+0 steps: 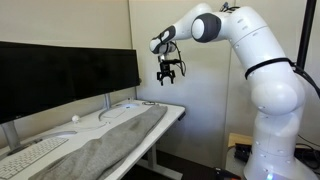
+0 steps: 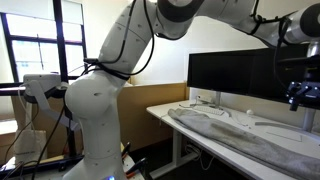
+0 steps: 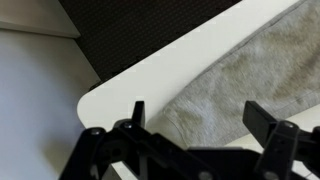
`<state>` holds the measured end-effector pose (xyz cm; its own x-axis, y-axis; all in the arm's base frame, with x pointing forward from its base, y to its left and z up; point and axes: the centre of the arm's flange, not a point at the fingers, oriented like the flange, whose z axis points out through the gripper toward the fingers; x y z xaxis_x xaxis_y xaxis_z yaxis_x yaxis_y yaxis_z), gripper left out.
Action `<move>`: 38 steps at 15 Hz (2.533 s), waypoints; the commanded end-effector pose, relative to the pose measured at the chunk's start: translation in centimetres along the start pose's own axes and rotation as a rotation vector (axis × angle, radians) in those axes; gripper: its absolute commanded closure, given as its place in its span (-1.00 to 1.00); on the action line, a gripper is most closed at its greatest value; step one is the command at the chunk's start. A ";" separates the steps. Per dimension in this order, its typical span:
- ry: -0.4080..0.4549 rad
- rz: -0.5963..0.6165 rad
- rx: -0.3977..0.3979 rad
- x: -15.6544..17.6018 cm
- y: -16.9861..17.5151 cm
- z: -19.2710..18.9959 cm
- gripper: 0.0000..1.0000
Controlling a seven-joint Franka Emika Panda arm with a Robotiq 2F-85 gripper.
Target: Fold the towel on the table
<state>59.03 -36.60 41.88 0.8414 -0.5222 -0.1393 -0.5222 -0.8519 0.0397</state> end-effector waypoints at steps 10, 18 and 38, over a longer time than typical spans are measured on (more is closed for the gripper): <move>0.097 -0.005 0.022 5.1 0.9 8.6 -1.00; 0.227 0.018 0.030 6.5 2.5 12.3 -1.00; 0.276 -0.007 0.019 8.4 3.2 19.4 -1.00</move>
<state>62.38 -42.39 22.70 0.8380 -0.5292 0.1329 -0.5373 -0.8428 0.0323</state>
